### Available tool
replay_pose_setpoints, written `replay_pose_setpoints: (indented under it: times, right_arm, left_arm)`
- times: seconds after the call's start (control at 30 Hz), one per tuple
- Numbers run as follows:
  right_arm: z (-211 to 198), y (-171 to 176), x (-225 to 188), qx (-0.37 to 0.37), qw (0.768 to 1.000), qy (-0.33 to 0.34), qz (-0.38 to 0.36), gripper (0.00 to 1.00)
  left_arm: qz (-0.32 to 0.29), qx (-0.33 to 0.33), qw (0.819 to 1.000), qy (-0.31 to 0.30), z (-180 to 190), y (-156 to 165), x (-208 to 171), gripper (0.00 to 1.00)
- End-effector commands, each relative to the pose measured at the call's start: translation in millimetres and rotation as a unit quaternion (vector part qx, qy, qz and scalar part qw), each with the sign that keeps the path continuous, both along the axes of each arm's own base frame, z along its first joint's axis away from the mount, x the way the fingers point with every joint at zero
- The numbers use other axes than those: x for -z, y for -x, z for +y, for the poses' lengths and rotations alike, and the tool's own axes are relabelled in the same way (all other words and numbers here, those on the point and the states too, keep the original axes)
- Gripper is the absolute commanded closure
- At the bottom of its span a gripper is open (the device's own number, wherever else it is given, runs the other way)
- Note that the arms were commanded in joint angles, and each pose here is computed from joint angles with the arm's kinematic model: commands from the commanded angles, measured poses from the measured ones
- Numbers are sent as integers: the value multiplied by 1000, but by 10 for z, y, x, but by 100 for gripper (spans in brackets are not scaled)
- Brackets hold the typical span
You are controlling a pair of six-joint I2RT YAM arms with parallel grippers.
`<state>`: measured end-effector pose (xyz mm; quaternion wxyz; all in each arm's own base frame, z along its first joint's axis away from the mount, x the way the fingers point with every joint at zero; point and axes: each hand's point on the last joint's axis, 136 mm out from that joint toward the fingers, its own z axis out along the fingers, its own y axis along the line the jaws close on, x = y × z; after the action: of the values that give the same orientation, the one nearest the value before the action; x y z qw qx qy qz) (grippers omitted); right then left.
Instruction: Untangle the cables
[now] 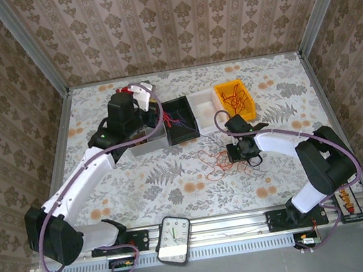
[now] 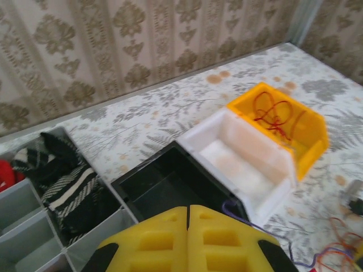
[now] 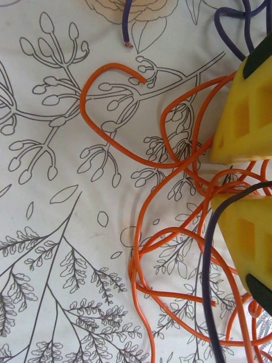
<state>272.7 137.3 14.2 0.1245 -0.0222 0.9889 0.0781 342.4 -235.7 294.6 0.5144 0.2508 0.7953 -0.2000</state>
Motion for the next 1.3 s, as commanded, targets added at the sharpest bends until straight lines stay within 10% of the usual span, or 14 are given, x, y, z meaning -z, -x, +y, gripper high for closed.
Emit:
replay_pose_setpoints:
  times: [0.0,0.47,0.73,0.87,1.0,1.27]
  right_arm:
    - [-99,112,132,14,999,13,28,76]
    - [-97,116,144,17,999,9,33,77]
    - [-61,36,-40,12,1000,-5,-9,76]
    - [118,-99,-475,-16,994,-46,-94,52]
    - [365,-217,-1155,-54,969,-116,-211,28]
    - [939,-141,-2376,-179,899,-228,-330,22]
  left_arm:
    - [-28,26,999,-13,72,179,-298,100]
    - [-212,-160,962,-64,1037,181,-1370,100]
    - [-177,-28,983,-29,569,370,-1354,100]
    - [-178,16,984,-9,409,497,-1442,100]
    - [-157,80,984,17,197,644,-1461,100]
    - [-96,177,979,13,-257,829,-1192,100]
